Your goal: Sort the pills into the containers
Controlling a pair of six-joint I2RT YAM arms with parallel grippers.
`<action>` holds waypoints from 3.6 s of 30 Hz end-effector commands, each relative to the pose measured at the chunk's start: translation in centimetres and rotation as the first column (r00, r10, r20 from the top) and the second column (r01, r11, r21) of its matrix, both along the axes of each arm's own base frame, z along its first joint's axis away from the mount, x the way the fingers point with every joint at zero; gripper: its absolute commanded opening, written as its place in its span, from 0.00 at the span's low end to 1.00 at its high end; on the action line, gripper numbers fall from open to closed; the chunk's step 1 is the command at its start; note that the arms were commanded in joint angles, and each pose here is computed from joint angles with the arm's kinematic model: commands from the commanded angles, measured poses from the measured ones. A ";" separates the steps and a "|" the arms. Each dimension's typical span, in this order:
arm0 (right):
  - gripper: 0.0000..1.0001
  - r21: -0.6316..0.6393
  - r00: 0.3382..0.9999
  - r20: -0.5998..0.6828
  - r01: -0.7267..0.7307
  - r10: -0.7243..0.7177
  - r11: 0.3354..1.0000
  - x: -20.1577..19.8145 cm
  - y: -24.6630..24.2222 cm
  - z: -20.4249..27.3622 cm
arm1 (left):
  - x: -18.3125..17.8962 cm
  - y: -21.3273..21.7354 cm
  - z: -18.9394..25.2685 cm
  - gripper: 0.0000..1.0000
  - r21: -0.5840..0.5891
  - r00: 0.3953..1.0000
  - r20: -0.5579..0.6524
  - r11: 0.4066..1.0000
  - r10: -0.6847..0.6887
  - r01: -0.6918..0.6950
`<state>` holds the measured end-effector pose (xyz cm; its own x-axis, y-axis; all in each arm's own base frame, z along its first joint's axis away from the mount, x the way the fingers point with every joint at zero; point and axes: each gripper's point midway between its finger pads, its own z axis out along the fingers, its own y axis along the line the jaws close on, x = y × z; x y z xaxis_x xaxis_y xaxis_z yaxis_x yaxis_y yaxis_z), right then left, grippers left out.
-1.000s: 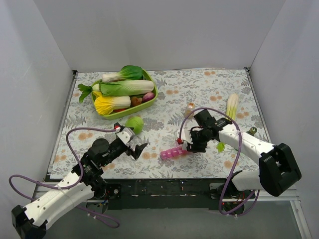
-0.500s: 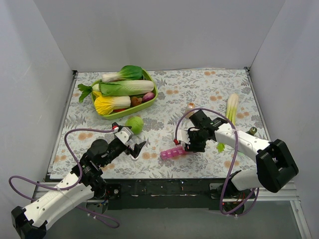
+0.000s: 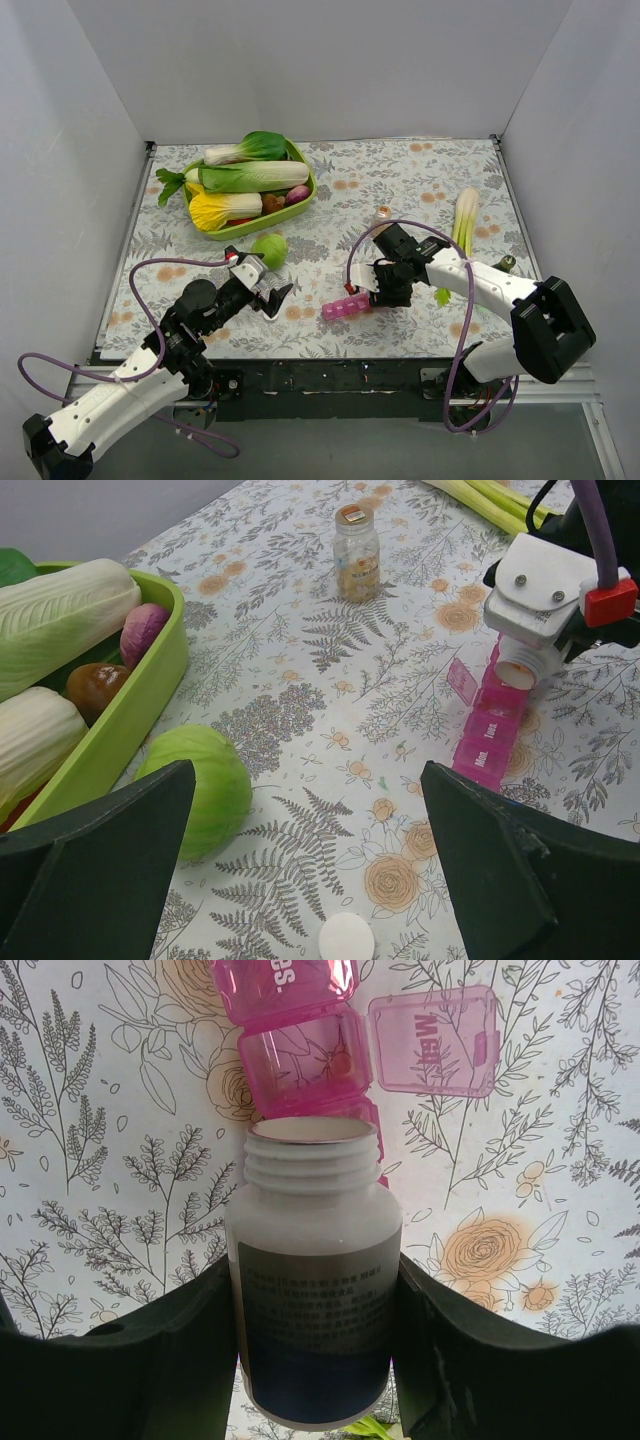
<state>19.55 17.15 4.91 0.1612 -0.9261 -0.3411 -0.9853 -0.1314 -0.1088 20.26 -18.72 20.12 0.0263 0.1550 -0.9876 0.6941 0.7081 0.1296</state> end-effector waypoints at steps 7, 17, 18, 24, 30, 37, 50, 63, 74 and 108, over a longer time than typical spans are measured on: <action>0.01 -0.044 0.999 0.049 -0.004 0.006 0.999 0.9 0.4 1.2 | 0.1 0.1 0.1 0.98 0.003 1.000 0.012 1.000 0.000 0.000; 0.01 -0.085 0.998 0.067 -0.015 0.020 0.996 0.8 0.5 1.2 | 0.1 0.1 0.0 0.98 0.003 1.000 0.012 1.000 0.000 0.000; 0.01 -0.087 0.997 0.070 -0.013 0.019 0.996 0.9 0.5 1.2 | 0.1 0.1 0.0 0.98 0.005 1.000 0.012 1.000 0.000 0.000; 0.01 -0.112 0.997 0.076 -0.018 0.027 0.994 0.8 0.5 1.2 | 0.1 0.1 0.0 0.98 0.005 1.000 0.010 1.000 0.000 0.000; 0.01 -0.131 0.996 0.083 -0.034 0.045 0.991 0.6 0.7 1.2 | 0.1 0.1 0.0 0.98 0.007 1.000 0.013 1.000 0.000 0.000; 0.01 -0.172 0.992 0.110 -0.038 0.057 0.984 0.8 0.6 1.4 | 0.1 0.1 0.0 0.98 0.009 1.000 0.016 1.000 0.000 0.000; 0.01 -0.217 0.991 0.118 -0.037 0.063 0.975 0.8 0.6 1.5 | -0.3 -0.2 -0.1 0.98 0.008 0.999 0.015 1.000 -0.029 0.029; 0.01 -0.256 0.987 0.134 -0.047 0.084 0.965 0.9 1.0 1.6 | -0.3 -0.2 -0.1 0.98 0.010 0.999 0.019 0.999 -0.031 0.031; 0.01 -0.281 0.984 0.151 -0.045 0.090 0.959 1.0 1.0 1.7 | -0.3 -0.3 0.0 0.98 0.009 0.999 0.020 0.999 -0.034 0.034; 0.01 -0.342 0.975 0.178 -0.069 0.137 0.937 1.2 1.4 2.1 | -0.3 -0.3 -0.2 0.98 0.015 0.999 0.015 0.999 -0.036 0.036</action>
